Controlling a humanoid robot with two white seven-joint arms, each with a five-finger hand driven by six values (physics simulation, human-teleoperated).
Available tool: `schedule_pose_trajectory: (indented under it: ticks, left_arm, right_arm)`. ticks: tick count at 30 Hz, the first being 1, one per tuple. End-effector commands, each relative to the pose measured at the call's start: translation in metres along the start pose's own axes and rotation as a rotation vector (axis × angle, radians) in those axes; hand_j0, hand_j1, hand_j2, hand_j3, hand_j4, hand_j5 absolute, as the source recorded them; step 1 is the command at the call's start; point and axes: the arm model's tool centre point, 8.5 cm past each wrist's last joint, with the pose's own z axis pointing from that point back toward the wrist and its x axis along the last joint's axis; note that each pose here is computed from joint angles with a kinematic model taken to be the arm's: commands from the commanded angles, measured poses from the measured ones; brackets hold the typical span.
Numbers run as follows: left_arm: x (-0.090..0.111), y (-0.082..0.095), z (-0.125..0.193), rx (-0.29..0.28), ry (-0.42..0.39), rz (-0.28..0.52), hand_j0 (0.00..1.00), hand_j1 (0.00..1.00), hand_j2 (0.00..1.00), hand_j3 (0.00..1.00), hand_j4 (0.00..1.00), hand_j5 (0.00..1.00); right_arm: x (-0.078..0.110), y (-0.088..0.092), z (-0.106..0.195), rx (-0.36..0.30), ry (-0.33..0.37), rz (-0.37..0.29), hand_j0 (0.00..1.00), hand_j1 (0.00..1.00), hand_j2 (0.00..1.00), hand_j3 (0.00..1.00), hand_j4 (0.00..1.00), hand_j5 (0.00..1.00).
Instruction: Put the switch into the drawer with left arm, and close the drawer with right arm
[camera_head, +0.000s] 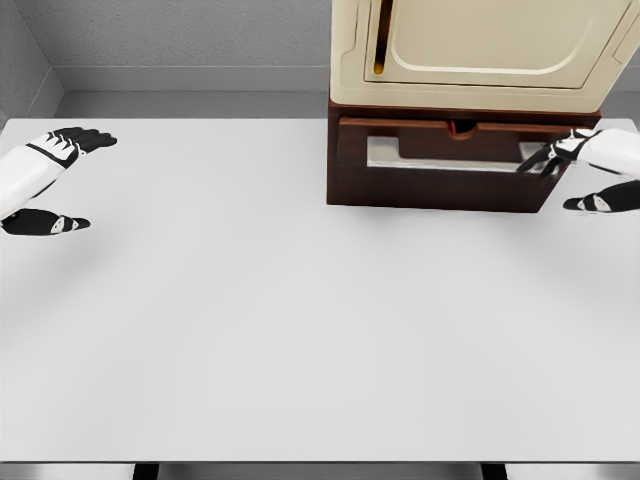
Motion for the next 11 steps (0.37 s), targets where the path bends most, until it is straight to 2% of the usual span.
schedule_pose_trajectory:
  ticks: [1,5,6,8,10,11]
  left_arm:
    - [0.0,0.001,0.0,0.004,0.0,0.004,1.0,1.0,1.0,1.0,1.0,1.0]
    - [0.0,0.001,0.0,0.005,0.0,0.006,1.0,1.0,1.0,1.0,1.0,1.0]
    - [0.0,0.001,0.0,0.006,-0.001,0.005,1.0,1.0,1.0,1.0,1.0,1.0]
    - [0.001,-0.003,0.0,0.007,-0.002,0.013,1.0,1.0,1.0,1.0,1.0,1.0]
    - [0.001,-0.003,0.001,0.007,0.0,0.013,1.0,1.0,1.0,1.0,1.0,1.0]
    - [0.001,-0.004,0.001,0.006,0.0,0.016,1.0,1.0,1.0,1.0,1.0,1.0]
  right_arm:
    - [-0.012,0.014,-0.004,0.007,0.022,-0.053,0.77,0.77,0.77,0.77,0.77,0.77]
    - [-0.023,0.008,0.01,-0.015,0.063,-0.068,0.79,0.79,0.79,0.79,0.79,0.79]
    - [-0.024,0.004,0.015,-0.037,0.067,-0.076,0.79,0.79,0.79,0.79,0.79,0.79]
    - [-0.035,-0.01,0.057,-0.071,0.143,-0.089,0.79,0.79,0.79,0.79,0.79,0.79]
    - [-0.041,0.006,0.082,-0.037,0.198,-0.116,0.79,0.79,0.79,0.79,0.79,0.79]
    - [-0.039,0.017,0.08,-0.009,0.194,-0.126,0.79,0.79,0.79,0.79,0.79,0.79]
